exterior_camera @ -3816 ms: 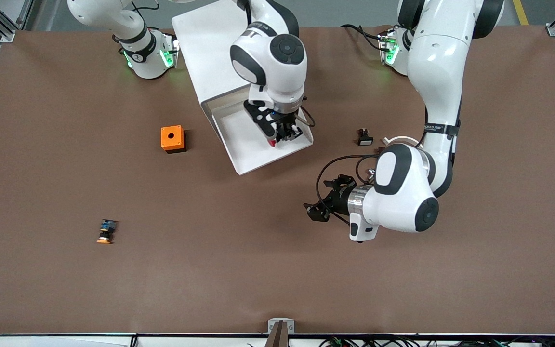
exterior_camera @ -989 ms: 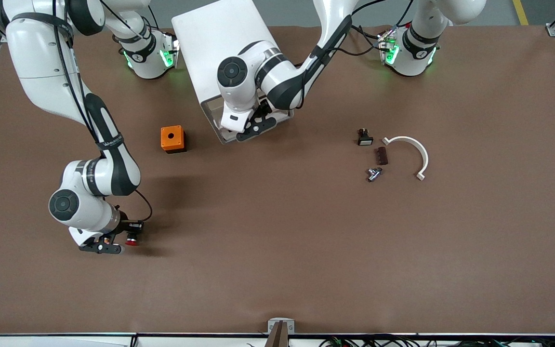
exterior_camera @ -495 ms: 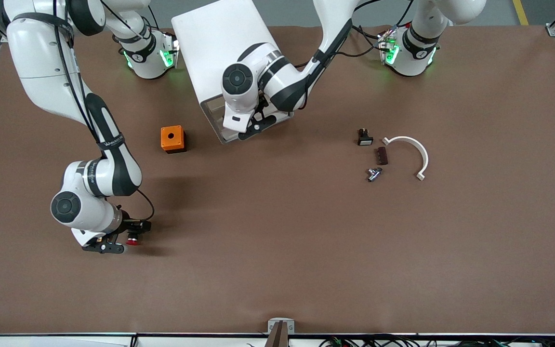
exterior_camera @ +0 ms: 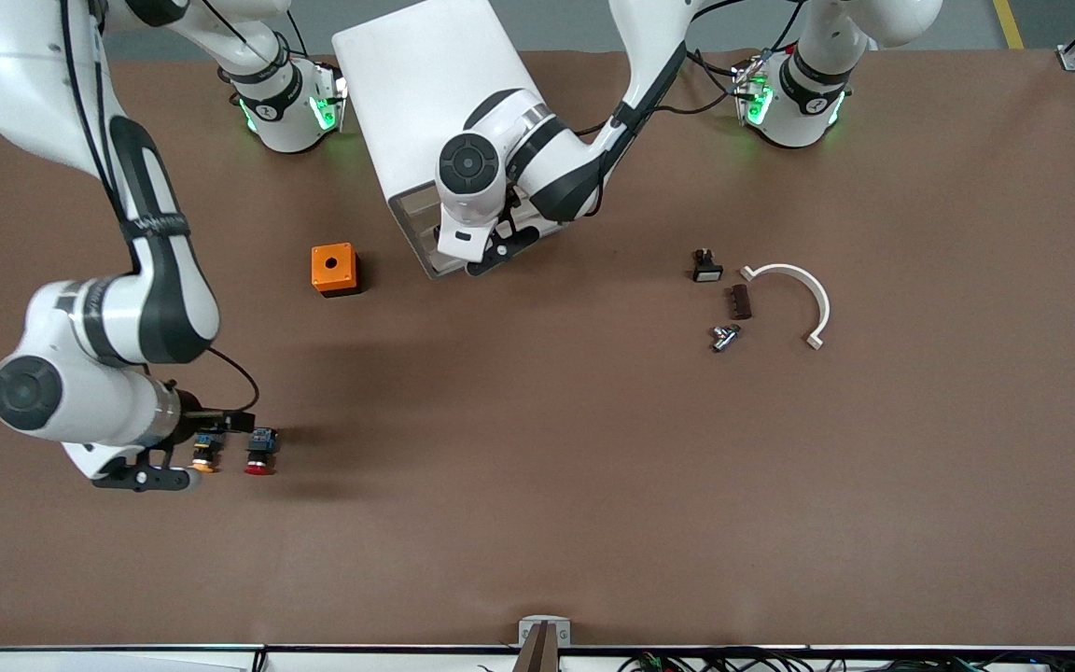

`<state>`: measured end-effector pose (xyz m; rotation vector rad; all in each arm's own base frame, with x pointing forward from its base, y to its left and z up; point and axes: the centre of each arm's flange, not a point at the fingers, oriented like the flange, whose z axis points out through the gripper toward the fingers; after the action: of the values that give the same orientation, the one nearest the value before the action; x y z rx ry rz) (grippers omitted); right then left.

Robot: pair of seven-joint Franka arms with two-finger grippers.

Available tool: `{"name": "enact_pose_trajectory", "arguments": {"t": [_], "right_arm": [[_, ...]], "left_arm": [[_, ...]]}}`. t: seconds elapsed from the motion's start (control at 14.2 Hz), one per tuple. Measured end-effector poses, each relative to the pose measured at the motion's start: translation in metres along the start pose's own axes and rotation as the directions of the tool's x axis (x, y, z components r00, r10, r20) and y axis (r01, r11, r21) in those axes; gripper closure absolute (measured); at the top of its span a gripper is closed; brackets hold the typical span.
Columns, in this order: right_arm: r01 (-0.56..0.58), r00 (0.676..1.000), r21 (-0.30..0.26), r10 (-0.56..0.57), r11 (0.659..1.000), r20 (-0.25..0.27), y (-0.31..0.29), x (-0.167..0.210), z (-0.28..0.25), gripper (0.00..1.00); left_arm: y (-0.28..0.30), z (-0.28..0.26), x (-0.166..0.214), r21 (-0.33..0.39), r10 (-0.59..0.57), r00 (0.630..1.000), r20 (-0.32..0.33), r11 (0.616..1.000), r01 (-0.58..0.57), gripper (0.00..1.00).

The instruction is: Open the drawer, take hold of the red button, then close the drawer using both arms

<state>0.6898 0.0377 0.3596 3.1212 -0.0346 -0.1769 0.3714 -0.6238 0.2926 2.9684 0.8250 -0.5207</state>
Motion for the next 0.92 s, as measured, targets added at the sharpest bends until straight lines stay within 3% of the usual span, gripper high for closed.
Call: {"name": "enact_pose_trajectory", "arguments": {"t": [0.21,0.49,0.71,0.92], "right_arm": [[0.032,0.998,-0.001,-0.032,0.999,0.045,0.018,-0.026,-0.052,0.00],[0.011,0.997,-0.010,-0.011,1.000,0.079,0.047,-0.055,-0.100,0.00],[-0.005,0.998,-0.006,0.005,1.000,0.055,0.060,-0.076,-0.140,0.00],[-0.005,1.000,-0.005,0.005,1.000,0.019,0.060,-0.093,-0.172,0.00]], "left_arm": [[-0.004,-0.043,0.013,-0.041,-0.010,1.000,0.009,0.999,0.010,0.00],[-0.034,-0.150,0.062,-0.106,0.018,0.999,0.034,0.994,-0.015,0.00],[-0.082,-0.246,0.126,-0.190,0.072,0.997,0.027,0.979,-0.066,0.00],[-0.160,-0.329,0.185,-0.205,0.184,0.983,-0.005,0.962,-0.181,0.01]]}}
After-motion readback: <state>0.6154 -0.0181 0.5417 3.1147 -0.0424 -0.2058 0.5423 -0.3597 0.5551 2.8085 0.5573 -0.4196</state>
